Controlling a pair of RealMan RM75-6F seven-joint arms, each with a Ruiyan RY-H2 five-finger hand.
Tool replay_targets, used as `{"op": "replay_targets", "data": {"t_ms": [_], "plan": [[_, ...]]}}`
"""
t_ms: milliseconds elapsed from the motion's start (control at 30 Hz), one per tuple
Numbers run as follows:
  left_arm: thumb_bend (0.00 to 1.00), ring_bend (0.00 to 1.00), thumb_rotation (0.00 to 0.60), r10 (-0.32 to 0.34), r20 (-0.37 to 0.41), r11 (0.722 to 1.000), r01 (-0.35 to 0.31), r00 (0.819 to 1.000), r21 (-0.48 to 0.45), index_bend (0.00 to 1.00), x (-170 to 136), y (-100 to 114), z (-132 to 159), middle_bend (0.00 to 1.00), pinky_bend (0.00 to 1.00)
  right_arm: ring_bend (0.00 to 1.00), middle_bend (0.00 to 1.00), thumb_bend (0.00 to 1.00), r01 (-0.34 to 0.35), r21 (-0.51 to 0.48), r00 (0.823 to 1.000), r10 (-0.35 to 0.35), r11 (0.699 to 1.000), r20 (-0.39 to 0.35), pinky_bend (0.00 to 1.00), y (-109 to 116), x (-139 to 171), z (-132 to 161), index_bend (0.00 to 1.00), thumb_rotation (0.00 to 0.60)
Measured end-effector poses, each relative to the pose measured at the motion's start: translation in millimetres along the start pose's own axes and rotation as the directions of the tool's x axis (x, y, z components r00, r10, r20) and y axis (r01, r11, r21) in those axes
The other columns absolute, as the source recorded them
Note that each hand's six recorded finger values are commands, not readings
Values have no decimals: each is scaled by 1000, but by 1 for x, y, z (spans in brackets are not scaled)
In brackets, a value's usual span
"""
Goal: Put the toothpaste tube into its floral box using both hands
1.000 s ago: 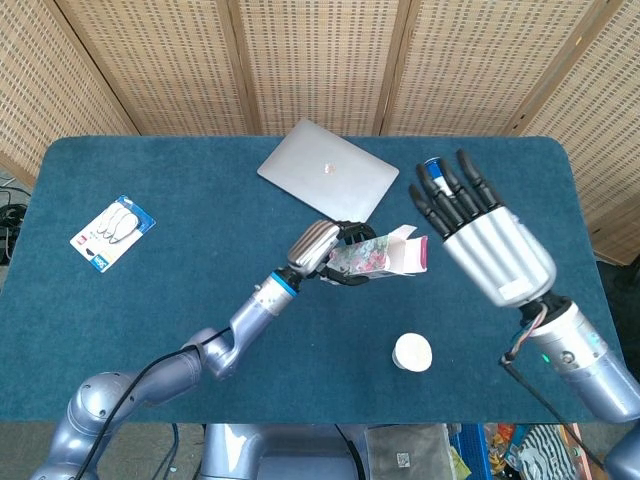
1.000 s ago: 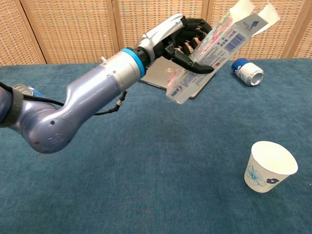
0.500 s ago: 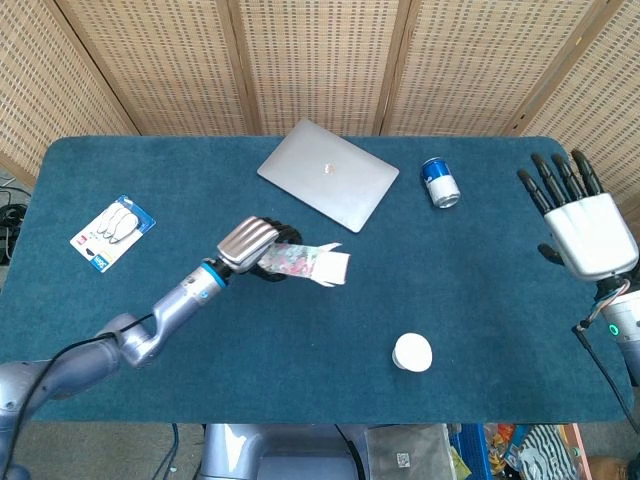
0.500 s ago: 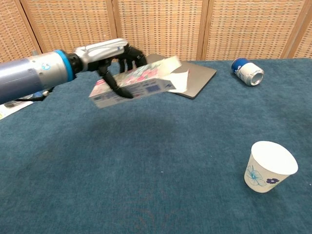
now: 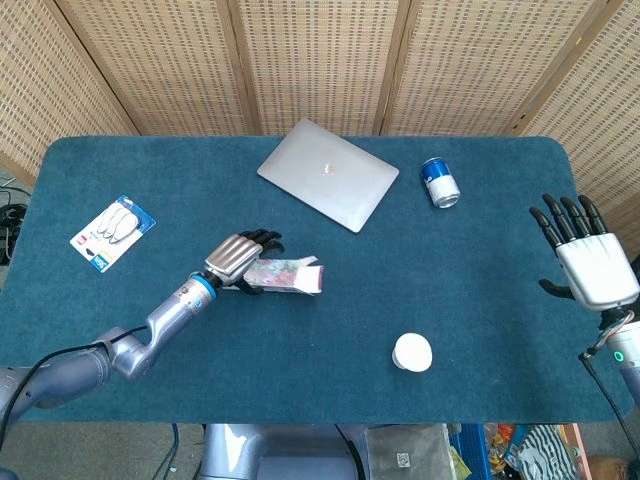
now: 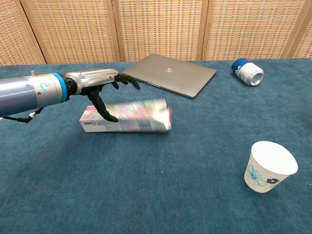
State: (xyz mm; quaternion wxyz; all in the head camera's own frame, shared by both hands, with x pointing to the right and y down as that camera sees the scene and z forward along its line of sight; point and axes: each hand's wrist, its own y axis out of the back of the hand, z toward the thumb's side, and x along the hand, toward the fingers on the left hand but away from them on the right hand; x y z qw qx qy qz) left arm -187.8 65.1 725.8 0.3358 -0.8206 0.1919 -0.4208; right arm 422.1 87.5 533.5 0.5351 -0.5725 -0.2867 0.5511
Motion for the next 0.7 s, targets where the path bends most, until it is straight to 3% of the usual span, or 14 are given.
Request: {"op": "replay_targets", "data": {"t_ms": [233, 400, 533, 633, 667, 700], "plan": [[144, 0, 600, 86, 0, 994, -86, 996, -62, 0, -26, 20, 6, 0, 0, 0, 0, 0, 22, -98, 1000, -21, 995, 19, 0, -15, 29, 0, 0, 600], [144, 0, 600, 221, -60, 974, -224, 973, -42, 0, -76, 46, -9, 0, 0, 0, 0, 0, 31, -166, 999, -27, 986, 24, 0, -29, 58, 6, 0, 600], [145, 0, 600, 342, -164, 939, -343, 925, 22, 0, -128, 61, -28, 0, 0, 0, 0, 0, 32, -242, 998, -21, 970, 51, 0, -41, 82, 12, 0, 600], [146, 0, 600, 401, -282, 914, -401, 872, 62, 0, -176, 63, -45, 0, 0, 0, 0, 0, 46, -268, 997, -27, 962, 74, 0, -44, 93, 14, 0, 600], [146, 0, 600, 413, -347, 908, -412, 842, 80, 0, -202, 61, -55, 0, 0, 0, 0, 0, 52, -272, 996, -31, 961, 82, 0, -44, 96, 14, 0, 600], [145, 0, 600, 414, -371, 907, -413, 831, 87, 0, -212, 60, -58, 0, 0, 0, 0, 0, 61, -276, 995, -37, 959, 93, 0, -44, 99, 15, 0, 600]]}}
